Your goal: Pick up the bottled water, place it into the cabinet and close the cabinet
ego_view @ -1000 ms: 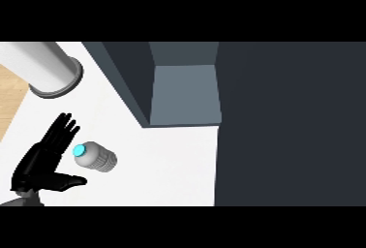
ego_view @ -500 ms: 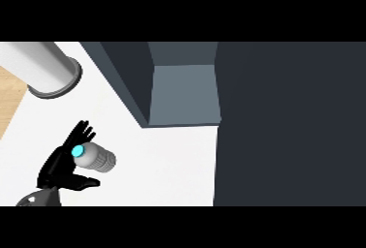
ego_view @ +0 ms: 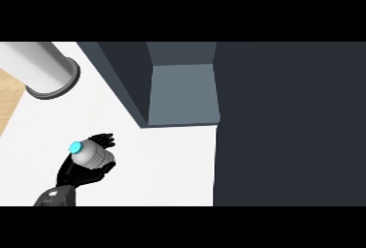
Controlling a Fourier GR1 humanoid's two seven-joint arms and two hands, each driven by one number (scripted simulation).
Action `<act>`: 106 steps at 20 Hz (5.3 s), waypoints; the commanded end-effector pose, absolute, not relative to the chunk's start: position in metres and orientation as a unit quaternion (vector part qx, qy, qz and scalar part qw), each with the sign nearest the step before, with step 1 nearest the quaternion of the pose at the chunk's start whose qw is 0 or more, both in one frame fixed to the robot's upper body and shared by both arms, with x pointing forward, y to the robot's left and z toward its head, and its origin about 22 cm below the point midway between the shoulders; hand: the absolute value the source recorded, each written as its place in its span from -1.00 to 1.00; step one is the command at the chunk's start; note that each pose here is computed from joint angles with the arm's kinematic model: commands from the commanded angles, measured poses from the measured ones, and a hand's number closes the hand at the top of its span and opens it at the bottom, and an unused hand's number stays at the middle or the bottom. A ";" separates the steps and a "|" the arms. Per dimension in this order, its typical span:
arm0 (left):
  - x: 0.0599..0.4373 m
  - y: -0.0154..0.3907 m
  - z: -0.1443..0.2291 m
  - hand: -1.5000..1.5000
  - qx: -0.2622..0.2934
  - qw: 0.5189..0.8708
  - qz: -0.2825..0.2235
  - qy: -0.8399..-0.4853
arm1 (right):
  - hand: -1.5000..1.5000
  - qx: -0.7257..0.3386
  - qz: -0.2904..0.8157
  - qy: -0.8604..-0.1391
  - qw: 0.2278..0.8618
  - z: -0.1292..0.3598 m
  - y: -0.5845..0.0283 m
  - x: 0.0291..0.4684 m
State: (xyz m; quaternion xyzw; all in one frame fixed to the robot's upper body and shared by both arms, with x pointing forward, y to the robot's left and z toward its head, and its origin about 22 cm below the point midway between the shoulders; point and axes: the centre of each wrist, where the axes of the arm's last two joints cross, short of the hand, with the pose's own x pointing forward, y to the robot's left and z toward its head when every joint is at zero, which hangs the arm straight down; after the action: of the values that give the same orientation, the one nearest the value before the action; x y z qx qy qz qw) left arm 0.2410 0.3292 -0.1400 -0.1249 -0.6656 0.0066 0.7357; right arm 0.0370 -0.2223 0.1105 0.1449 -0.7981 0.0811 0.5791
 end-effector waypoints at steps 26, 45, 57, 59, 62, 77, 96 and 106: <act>0.257 0.204 -0.150 1.00 -0.070 0.629 -0.044 -0.773 | -1.00 0.136 0.082 -0.811 0.563 0.141 -0.229 0.022; 0.330 0.089 -0.019 1.00 -0.051 0.646 -0.031 -0.761 | -1.00 0.136 0.072 -0.810 0.566 0.140 -0.234 0.019; 0.386 0.075 0.015 1.00 0.011 0.675 0.015 -0.738 | -1.00 0.137 0.082 -0.816 0.555 0.128 -0.244 0.018; 0.391 0.084 0.009 1.00 0.038 0.681 0.016 -0.731 | -1.00 0.131 0.073 -0.818 0.556 0.130 -0.246 0.016; 0.399 0.085 0.011 1.00 0.093 0.679 0.020 -0.728 | -1.00 0.130 0.082 -0.821 0.550 0.124 -0.253 0.016; 0.426 0.092 0.028 -1.00 0.292 0.618 -0.038 -0.729 | -1.00 0.148 0.098 -0.817 0.548 0.113 -0.254 0.020; 0.415 0.072 0.049 1.00 -0.013 0.555 0.053 -0.830 | -1.00 0.149 0.112 -0.820 0.541 0.136 -0.247 0.020; 0.346 0.051 0.017 -1.00 -0.225 0.593 0.035 -0.773 | -1.00 0.137 0.107 -0.813 0.555 0.135 -0.236 0.012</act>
State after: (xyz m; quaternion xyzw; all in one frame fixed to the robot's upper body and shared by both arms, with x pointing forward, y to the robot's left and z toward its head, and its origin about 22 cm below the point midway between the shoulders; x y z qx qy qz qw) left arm 0.3775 0.0585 0.0311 -0.1601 -0.7957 0.0332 0.5832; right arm 0.0156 -0.2411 0.1064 0.1545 -0.8045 0.0957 0.5654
